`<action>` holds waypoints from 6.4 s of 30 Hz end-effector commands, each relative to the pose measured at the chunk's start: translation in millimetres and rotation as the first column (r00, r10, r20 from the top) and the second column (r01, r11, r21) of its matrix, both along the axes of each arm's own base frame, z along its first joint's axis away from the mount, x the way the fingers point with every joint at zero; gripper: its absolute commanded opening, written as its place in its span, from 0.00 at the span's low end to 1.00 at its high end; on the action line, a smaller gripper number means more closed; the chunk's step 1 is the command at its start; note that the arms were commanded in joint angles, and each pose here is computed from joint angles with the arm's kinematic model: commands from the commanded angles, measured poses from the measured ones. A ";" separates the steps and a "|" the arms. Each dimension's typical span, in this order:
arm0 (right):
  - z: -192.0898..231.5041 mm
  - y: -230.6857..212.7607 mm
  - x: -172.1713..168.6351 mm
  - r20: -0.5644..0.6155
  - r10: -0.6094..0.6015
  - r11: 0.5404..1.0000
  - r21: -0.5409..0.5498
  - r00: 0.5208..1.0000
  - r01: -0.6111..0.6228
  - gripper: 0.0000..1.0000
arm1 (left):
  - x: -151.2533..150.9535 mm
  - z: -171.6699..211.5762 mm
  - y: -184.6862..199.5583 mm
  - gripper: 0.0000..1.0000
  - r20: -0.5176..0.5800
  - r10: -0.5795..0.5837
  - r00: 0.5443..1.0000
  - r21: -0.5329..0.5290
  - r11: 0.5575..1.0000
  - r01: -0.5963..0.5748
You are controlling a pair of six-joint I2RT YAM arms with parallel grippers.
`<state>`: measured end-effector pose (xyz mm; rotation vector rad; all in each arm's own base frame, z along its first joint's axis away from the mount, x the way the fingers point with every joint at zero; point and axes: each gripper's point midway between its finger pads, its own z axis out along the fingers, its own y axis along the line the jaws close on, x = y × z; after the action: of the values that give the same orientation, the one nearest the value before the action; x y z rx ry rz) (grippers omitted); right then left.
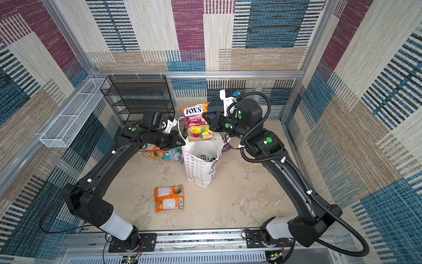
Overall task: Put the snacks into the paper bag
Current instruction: 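Lift the Fox's Fruits packet with the right gripper and carry it toward the bag, then lower the Fruits packet into the bag opening with the right gripper, then open the right gripper to release the Fruits packet into the bag, then move the right gripper down onto the purple Fox's Berries packet and grasp it, then lift the purple Berries packet with the right gripper and carry it over the bag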
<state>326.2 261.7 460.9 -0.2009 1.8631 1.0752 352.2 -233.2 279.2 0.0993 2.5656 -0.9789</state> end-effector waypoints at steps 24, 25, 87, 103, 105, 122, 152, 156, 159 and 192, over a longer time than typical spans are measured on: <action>-137.3 -25.7 46.6 -0.114 -0.237 0.895 -0.412 0.965 0.171 0.00 | 4.5 5.2 -1.9 0.00 0.043 -0.006 0.999 -0.002 1.000 0.006; -142.7 -26.5 48.8 -0.117 -0.249 0.887 -0.427 0.961 0.177 0.00 | 4.9 4.5 -1.8 0.00 0.042 -0.006 0.999 -0.001 1.000 0.006; -152.4 -178.4 90.6 -0.246 -0.443 0.894 -0.047 0.862 0.446 0.96 | 27.1 -2.0 57.4 0.00 -0.010 0.224 0.975 -0.009 0.975 -0.224; -353.3 -152.5 142.0 -0.535 -0.327 0.944 -0.144 0.779 0.297 0.88 | 34.1 -6.4 62.3 0.00 -0.060 0.225 0.972 -0.061 0.972 -0.229; -363.9 -148.7 147.7 -0.548 -0.312 0.949 -0.144 0.776 0.280 0.88 | 34.0 -5.8 60.3 0.00 -0.062 0.214 0.975 -0.069 0.973 -0.218; -425.0 -117.4 160.6 -0.623 -0.188 0.979 -0.056 0.760 0.196 0.85 | 31.4 -4.6 53.1 0.01 -0.088 0.184 0.979 -0.107 0.975 -0.193; -400.7 -83.8 132.9 -0.585 -0.119 0.990 -0.009 0.802 0.140 0.00 | 30.4 3.2 51.2 0.01 -0.070 0.165 0.984 -0.128 0.977 -0.173; -346.5 -94.7 121.1 -0.514 -0.139 0.986 0.009 0.846 0.168 0.00 | 32.0 1.0 50.3 0.02 -0.068 0.158 0.985 -0.128 0.978 -0.166; -302.9 -104.7 114.2 -0.456 -0.169 0.980 0.018 0.874 0.199 0.00 | 32.0 2.6 49.0 0.02 -0.060 0.151 0.987 -0.132 0.979 -0.158; 72.7 0.5 -7.9 0.093 0.093 0.976 0.191 0.991 -0.109 0.00 | 21.1 5.0 34.4 0.02 -0.054 0.126 0.991 -0.131 0.983 -0.132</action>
<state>323.7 246.6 527.2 -0.1946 1.7069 1.2947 371.8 -198.5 278.7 -0.1338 2.5264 -1.1047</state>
